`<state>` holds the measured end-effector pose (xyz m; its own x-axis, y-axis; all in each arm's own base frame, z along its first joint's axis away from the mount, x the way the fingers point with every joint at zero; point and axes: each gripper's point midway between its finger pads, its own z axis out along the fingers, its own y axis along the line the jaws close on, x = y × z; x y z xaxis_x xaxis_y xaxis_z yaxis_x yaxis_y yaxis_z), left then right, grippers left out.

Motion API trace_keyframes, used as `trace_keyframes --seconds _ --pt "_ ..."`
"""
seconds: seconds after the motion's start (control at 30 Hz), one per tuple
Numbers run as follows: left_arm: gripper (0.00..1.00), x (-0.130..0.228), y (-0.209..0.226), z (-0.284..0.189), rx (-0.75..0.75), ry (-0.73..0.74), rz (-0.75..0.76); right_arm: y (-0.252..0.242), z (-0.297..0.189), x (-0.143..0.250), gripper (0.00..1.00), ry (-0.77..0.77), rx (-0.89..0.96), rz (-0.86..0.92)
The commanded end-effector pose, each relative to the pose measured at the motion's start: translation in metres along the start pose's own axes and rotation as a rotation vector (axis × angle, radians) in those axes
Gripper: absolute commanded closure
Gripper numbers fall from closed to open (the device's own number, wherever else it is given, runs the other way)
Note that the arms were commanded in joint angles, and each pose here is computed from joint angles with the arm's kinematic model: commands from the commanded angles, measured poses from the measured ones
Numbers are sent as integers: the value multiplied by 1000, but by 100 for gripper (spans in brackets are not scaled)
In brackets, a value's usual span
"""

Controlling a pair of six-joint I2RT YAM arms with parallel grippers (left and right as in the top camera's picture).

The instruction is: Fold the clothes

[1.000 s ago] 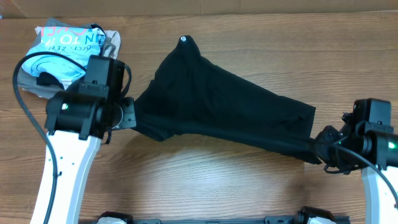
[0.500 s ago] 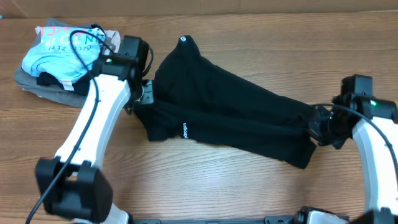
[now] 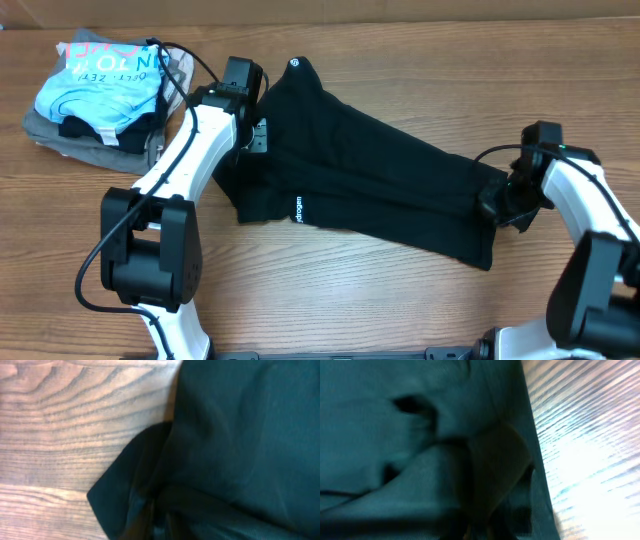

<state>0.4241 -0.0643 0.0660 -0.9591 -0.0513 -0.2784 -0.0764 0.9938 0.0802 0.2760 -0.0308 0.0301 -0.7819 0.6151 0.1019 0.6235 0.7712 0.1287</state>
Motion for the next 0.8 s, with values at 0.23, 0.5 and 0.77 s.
trace_keyframes --seconds 0.23,0.5,0.77 --pt "21 -42 -9 -37 23 -104 96 4 -13 -17 81 -14 -19 24" --pt "0 -105 -43 -147 225 -323 249 43 -106 -49 29 -142 -113 -95" --pt "0 -160 -75 -138 306 -509 292 57 -141 -61 18 -215 -153 -159"
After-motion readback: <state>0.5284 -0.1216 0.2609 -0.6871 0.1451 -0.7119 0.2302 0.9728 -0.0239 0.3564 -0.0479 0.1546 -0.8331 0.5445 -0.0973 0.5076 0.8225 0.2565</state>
